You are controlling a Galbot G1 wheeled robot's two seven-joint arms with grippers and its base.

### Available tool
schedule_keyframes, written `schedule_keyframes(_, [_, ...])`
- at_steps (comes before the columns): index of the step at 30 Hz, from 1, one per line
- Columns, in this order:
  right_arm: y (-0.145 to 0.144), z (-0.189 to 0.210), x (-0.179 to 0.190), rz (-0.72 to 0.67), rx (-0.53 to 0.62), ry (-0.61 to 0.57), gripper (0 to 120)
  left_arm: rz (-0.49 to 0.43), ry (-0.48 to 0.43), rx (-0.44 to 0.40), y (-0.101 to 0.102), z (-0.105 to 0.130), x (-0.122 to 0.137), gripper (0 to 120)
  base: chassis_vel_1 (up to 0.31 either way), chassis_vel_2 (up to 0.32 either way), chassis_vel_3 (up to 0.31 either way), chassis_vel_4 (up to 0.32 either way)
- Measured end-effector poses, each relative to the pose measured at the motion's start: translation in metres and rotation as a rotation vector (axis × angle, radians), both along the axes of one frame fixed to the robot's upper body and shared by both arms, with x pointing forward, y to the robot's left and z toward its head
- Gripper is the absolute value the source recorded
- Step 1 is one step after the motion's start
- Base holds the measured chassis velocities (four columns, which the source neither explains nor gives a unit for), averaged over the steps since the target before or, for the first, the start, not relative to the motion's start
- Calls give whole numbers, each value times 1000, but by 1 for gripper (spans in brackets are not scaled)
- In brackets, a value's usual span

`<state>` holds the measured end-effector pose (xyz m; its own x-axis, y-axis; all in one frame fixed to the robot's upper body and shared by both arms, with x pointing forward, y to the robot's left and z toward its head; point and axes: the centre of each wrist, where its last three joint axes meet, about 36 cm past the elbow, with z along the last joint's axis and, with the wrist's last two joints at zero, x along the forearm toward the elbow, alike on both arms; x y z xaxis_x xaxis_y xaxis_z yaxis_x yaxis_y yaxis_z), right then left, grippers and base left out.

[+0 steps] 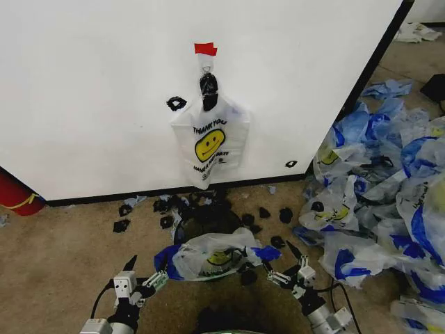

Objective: Pick up the garbage bag from the wall and place it over the trash bin.

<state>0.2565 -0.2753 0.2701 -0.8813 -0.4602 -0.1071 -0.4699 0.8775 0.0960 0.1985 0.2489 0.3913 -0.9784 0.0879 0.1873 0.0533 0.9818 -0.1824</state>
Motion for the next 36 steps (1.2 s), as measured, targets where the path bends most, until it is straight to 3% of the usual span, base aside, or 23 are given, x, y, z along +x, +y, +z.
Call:
schedule_keyframes(15, [-7, 4, -16, 41, -7, 11, 97, -8, 4, -4, 2, 6, 5, 97, 0, 0, 0, 0])
schedule_keyframes(21, [-7, 10, -18, 115, 58, -5, 95, -7, 3, -5, 2, 7, 6, 97, 0, 0, 0, 0])
schedule_keyframes(28, [7, 24, -23, 207, 163, -12, 92, -3, -8, -15, 2, 10, 10, 97, 0, 0, 0, 0])
schedule_keyframes(36, [37, 59, -24, 208, 224, 41, 90, -6, -59, -21, 11, 30, 37, 97, 0, 0, 0, 0])
